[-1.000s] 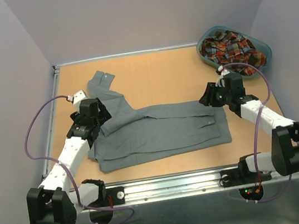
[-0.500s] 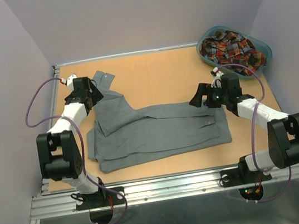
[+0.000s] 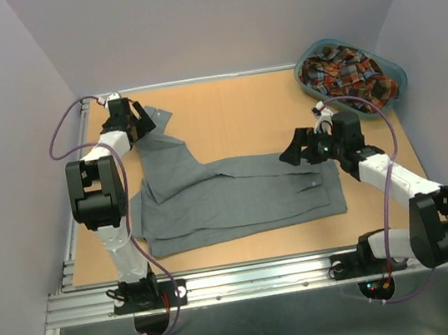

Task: Fold and stack the long sleeve shirts
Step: Fold the shirt

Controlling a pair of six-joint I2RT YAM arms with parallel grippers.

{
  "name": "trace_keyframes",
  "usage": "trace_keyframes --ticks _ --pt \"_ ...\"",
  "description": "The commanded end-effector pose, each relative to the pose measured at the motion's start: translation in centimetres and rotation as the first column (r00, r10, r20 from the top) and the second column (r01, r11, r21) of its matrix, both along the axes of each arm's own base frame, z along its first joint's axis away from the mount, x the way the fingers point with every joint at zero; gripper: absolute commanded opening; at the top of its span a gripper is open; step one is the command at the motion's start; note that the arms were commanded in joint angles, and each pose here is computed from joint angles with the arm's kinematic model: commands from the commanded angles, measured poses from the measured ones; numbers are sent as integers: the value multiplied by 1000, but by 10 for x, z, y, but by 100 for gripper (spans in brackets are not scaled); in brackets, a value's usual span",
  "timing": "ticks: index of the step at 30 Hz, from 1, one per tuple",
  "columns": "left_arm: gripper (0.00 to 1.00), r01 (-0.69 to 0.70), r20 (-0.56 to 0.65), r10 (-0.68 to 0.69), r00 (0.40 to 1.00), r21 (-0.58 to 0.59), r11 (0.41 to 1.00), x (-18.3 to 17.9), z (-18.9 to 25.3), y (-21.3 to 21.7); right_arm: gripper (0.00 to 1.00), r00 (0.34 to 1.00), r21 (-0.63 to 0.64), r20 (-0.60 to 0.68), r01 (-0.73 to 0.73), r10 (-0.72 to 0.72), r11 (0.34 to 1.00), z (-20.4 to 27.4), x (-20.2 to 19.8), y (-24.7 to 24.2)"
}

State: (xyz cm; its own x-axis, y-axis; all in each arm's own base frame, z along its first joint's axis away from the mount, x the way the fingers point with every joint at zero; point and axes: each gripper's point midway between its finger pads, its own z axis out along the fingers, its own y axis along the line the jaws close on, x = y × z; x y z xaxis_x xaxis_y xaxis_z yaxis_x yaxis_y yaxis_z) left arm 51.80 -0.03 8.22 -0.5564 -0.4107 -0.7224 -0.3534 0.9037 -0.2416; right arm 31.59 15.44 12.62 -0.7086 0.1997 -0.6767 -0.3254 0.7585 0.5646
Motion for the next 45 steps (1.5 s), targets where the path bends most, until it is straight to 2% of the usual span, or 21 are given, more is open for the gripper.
trace_keyframes --ticks 1,6,9,12,13,16,17,18,19,22,23,27,29,30,33,34,37,41,45 --pt "97 -15 85 13 996 25 1000 31 20 19 100 996 10 67 -65 64 998 9 -7 10" --pt "97 -27 52 26 998 23 999 38 4 27 100 995 -2 72 -75 75 997 7 -9 11" --pt "93 19 25 -20 1000 6 1000 43 -8 20 100 993 -7 73 -88 89 996 5 -9 12" --pt "83 80 22 -79 997 -38 996 47 -13 6 100 988 -8 69 -138 139 990 2 -15 21" --pt "73 88 20 -87 996 -43 995 47 -14 5 100 985 -8 70 -159 159 987 2 -17 26" --pt "56 105 21 -104 994 -53 993 47 -15 1 100 981 -18 73 -180 181 983 0 -20 31" --pt "43 111 27 -109 994 -55 992 48 -13 0 100 980 -20 74 -184 185 983 0 -21 32" --pt "35 111 26 -110 994 -58 992 47 -14 0 100 980 -20 75 -186 187 982 0 -21 32" --pt "21 118 28 -117 993 -58 991 47 -13 -2 100 979 -21 78 -188 189 982 0 -22 33" --pt "3 152 59 -148 987 -79 985 42 4 -9 100 978 -27 85 -188 189 982 2 -22 32" --pt "0 164 77 -158 984 -84 983 41 13 -12 100 978 -27 88 -186 188 982 3 -22 32" --pt "0 182 163 -166 973 -91 979 23 66 -29 100 980 -37 105 -167 170 985 9 -18 31" --pt "0 177 218 -151 964 -106 979 2 100 -31 100 979 -38 120 -159 162 987 15 -17 30" --pt "0 212 235 -180 955 -115 970 -8 111 -53 100 980 -38 122 -156 159 987 16 -18 29" --pt "0 264 287 -209 935 -170 949 -49 143 -75 100 979 -34 147 -138 142 990 27 -18 28" --pt "0 292 292 -232 928 -182 939 -72 151 -86 100 978 -33 157 -132 135 991 31 -19 27" --pt "2 341 306 -269 913 -212 916 -120 159 -103 100 978 -38 172 -112 117 993 37 -19 24" --pt "3 405 280 -333 900 -260 876 -178 145 -118 100 981 -82 185 -44 58 996 38 -17 12" --pt "5 388 184 -345 921 -324 863 -232 114 -117 100 979 -105 202 32 -10 994 41 -11 1"
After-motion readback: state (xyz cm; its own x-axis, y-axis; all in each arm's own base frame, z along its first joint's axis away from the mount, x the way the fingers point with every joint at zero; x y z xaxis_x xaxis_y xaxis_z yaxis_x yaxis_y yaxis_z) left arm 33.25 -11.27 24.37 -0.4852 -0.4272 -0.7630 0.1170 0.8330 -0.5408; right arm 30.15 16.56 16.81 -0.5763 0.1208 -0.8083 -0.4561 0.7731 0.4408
